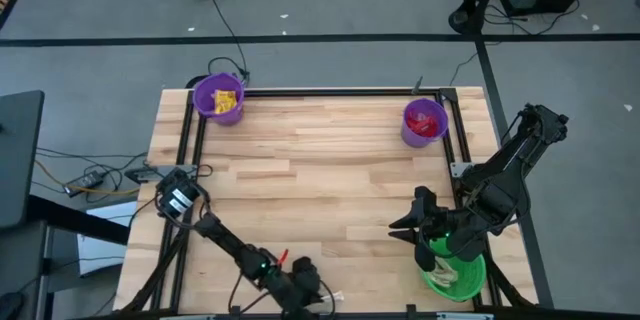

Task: Sort candy by brand, put in halloween buckets
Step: Put the white chocolate bar into the green bucket

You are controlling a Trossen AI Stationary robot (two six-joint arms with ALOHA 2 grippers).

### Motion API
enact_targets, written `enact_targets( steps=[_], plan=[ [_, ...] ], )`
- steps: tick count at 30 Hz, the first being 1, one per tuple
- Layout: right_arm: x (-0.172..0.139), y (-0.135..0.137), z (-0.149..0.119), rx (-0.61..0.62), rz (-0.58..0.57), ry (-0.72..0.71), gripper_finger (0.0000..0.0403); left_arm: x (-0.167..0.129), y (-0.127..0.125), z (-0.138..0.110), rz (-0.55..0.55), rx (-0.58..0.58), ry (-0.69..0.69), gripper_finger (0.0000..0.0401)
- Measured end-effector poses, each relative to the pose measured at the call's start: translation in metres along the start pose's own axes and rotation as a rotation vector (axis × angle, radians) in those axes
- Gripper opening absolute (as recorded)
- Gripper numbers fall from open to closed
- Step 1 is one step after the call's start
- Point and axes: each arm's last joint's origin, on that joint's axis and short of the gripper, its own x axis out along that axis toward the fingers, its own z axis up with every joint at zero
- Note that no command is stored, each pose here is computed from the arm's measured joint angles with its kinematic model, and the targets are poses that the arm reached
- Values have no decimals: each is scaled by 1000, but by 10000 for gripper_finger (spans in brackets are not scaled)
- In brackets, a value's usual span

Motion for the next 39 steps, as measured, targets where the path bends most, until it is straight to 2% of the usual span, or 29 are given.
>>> enact_targets(
  steps=[3,7,12,16,19,22,25,28,34,39],
  plan=[
    [0,0,0,20,0,5,98,-7,4,18,-34,12,-1,5],
    [0,0,-1,50,8,29,98,-23,15,54,-12,54,-64,3],
    [1,3,2,85,41,13,98,-49,16,94,-89,48,-126,2],
    [-2,13,11,90,134,-73,98,-78,16,137,-194,38,-314,2],
    [-6,14,15,92,131,-145,98,-98,14,157,-237,82,-420,2],
    [-9,13,16,97,95,-191,98,-110,18,170,-225,106,-481,2],
    [-10,12,17,146,89,-208,102,-124,21,183,-192,97,-557,1],
    [-10,12,17,199,95,-205,112,-128,22,187,-204,89,-581,1],
    [-9,12,20,303,120,-199,145,-139,17,197,-343,99,-664,3],
    [-10,16,24,232,162,-225,175,-142,15,200,-395,57,-688,3]
  ],
)
